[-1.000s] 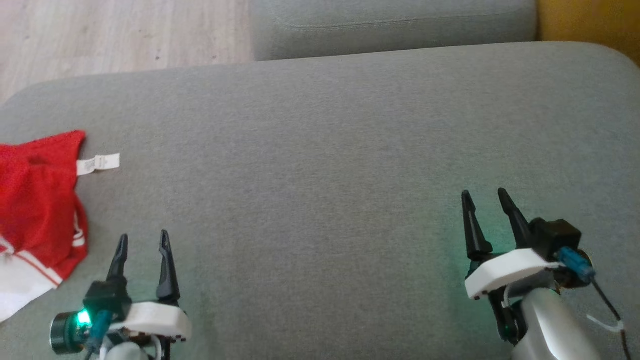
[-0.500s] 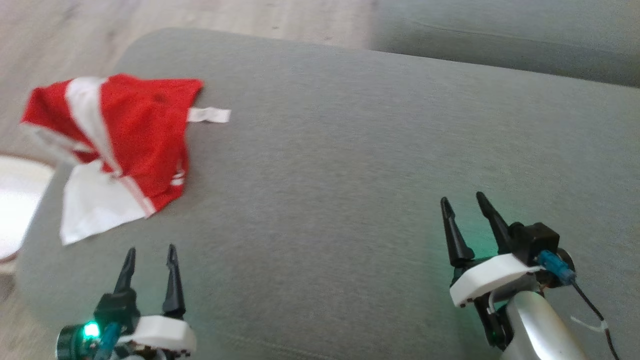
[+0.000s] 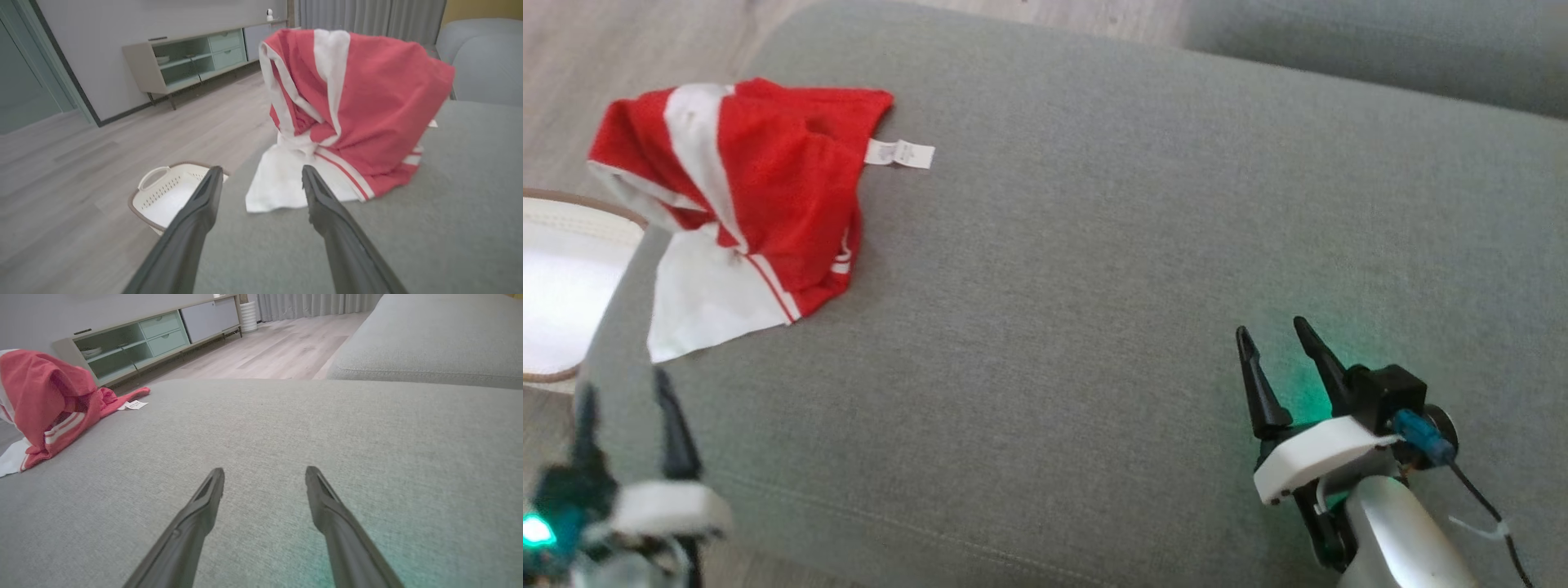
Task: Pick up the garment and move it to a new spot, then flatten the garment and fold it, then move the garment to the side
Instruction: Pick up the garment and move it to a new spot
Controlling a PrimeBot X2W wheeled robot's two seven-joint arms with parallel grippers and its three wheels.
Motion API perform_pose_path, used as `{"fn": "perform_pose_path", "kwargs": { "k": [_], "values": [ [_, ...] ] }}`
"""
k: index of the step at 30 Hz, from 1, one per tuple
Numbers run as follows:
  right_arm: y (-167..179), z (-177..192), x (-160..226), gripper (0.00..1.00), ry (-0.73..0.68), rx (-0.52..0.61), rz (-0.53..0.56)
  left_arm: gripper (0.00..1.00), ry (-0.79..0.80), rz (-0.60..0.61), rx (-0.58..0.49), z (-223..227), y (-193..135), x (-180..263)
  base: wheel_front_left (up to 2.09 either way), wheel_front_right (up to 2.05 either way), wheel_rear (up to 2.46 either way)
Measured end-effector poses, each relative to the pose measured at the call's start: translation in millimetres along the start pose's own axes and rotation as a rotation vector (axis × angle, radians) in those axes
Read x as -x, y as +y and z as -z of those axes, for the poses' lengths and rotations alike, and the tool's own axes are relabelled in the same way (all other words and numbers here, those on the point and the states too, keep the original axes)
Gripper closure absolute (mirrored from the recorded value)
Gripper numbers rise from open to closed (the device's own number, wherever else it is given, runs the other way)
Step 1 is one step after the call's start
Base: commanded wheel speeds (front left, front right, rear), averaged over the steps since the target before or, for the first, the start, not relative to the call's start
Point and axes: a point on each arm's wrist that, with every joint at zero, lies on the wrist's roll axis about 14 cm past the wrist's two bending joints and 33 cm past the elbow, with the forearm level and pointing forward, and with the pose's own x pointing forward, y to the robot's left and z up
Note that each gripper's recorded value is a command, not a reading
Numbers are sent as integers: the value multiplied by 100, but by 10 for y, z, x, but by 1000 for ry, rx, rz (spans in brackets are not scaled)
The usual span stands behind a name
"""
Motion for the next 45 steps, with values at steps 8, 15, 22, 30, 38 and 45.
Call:
{"fn": "perform_pose_path", "kwargs": {
  "k": [8, 15, 22, 30, 38, 45],
  "values": [
    [-312, 126, -83, 0, 24, -4, 48, 0, -132, 76, -103, -673, -100, -776, 0, 0, 0],
    [-577, 271, -163, 0, 40, -10, 84, 0, -57, 174, -132, -610, -519, -1320, 0, 0, 0],
    [-717, 262, -271, 0, 12, -16, 100, 0, 89, 189, -114, -232, -720, -1610, 0, 0, 0],
    [-814, 251, -350, 0, -4, -11, 104, 60, 261, 287, -131, 222, -1187, -1717, 0, 0, 0],
    [-905, 190, -323, 0, -23, -17, 136, 100, 216, 317, -200, 124, -1224, -1826, 0, 0, 0],
    [-976, 79, -167, 0, -28, -38, 188, 100, -241, 386, -212, -1445, -1581, -1986, 0, 0, 0]
  ]
}}
